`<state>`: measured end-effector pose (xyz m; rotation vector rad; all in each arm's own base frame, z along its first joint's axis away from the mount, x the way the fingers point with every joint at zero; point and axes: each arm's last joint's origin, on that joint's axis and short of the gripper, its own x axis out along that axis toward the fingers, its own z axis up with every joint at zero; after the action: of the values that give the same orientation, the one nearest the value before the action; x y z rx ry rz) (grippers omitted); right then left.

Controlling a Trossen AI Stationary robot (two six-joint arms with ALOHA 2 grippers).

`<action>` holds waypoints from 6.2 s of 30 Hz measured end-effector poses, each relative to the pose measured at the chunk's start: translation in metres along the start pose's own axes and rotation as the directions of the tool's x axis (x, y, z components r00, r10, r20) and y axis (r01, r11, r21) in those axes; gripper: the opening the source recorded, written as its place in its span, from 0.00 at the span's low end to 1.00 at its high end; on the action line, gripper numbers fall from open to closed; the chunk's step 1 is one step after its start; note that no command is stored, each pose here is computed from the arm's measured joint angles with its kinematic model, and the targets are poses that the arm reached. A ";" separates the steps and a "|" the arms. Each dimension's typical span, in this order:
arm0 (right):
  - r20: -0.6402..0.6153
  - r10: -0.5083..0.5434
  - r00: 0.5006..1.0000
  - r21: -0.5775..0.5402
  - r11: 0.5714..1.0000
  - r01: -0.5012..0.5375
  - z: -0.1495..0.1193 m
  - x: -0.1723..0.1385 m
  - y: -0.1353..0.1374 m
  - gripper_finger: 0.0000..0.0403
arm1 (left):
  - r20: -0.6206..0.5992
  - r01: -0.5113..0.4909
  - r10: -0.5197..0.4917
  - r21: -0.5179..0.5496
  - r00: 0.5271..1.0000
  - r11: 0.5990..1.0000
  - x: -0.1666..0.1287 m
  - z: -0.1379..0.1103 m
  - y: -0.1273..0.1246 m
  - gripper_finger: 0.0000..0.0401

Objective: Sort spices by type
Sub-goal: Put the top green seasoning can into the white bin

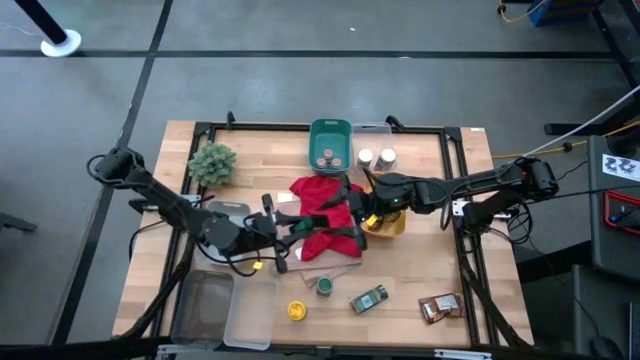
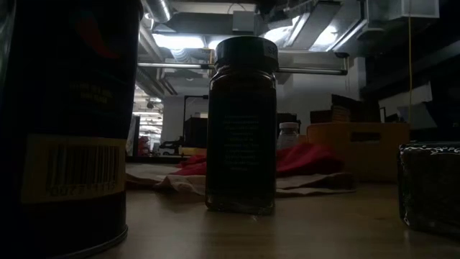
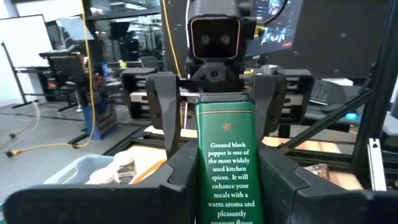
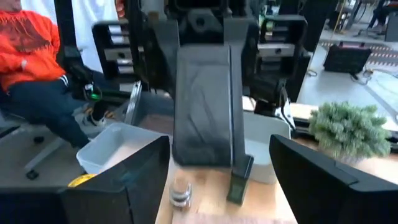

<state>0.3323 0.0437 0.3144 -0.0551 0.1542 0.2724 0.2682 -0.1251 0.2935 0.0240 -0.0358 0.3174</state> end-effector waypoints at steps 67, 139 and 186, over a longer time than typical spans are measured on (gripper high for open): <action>-0.597 0.065 0.800 0.351 0.917 0.188 -0.058 -0.020 0.006 0.33 | -0.309 0.120 -0.180 -0.202 0.934 0.972 0.092 -0.053 0.031 0.53; -0.608 0.044 0.793 0.310 0.932 0.186 -0.038 -0.053 0.010 0.55 | -0.540 0.154 -0.211 -0.149 0.815 0.977 0.071 -0.043 0.055 0.29; -0.560 -0.014 0.828 0.286 0.935 0.210 -0.020 -0.078 0.011 0.55 | -0.776 -0.674 0.429 0.007 0.462 0.739 -0.114 -0.090 0.079 0.29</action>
<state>0.2527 0.0321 0.3067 0.2033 0.7751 0.0984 0.1384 -0.0824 0.2009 -0.4513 0.7622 0.9878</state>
